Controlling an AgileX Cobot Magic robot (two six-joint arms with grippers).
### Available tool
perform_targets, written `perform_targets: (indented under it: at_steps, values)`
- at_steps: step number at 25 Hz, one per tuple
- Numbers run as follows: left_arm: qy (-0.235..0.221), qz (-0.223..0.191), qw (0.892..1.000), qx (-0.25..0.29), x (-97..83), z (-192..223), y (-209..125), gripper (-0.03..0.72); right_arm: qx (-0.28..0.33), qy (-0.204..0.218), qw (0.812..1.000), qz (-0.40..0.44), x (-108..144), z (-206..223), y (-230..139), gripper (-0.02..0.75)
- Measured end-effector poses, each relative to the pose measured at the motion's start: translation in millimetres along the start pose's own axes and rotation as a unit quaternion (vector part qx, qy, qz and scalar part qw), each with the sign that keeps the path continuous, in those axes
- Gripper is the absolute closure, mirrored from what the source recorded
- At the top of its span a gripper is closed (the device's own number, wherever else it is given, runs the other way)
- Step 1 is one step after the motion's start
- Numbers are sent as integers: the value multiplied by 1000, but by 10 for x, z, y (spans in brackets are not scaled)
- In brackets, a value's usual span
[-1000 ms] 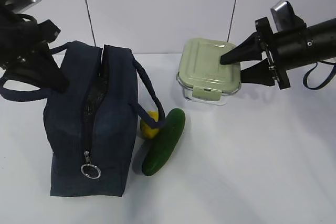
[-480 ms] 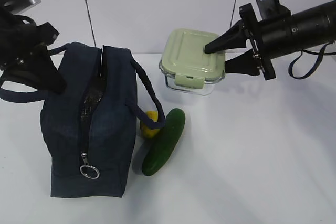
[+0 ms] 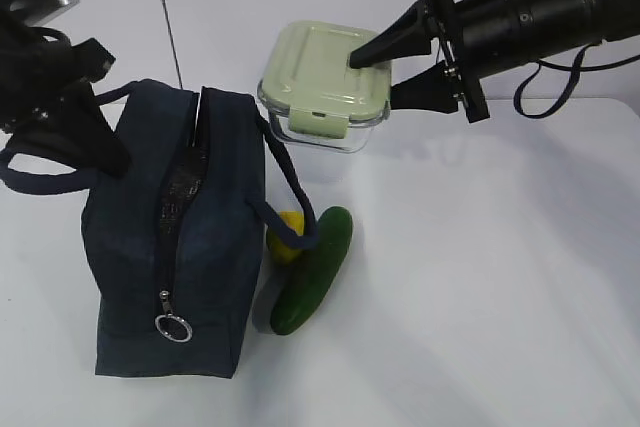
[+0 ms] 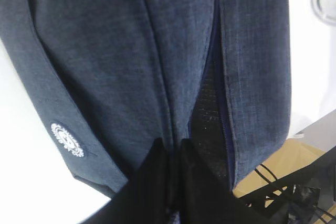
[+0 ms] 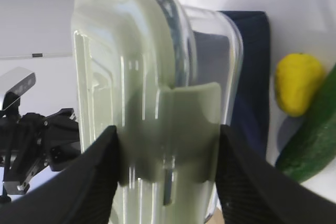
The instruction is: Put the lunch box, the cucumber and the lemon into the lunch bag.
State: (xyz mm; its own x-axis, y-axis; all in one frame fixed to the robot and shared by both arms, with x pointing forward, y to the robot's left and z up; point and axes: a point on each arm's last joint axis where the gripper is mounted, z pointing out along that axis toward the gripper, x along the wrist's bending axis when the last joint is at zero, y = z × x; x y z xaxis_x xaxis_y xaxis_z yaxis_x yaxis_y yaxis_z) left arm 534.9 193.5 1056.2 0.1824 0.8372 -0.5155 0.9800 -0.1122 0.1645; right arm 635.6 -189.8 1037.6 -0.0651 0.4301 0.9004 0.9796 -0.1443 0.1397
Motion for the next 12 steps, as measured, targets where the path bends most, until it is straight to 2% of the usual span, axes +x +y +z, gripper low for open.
perform_targets:
  at_steps: [12]
  values:
    - [-6, 25, 999, -33, -141, -205, 134, 685, 32, 9, 999, -8, 176, 229, -114, 353]
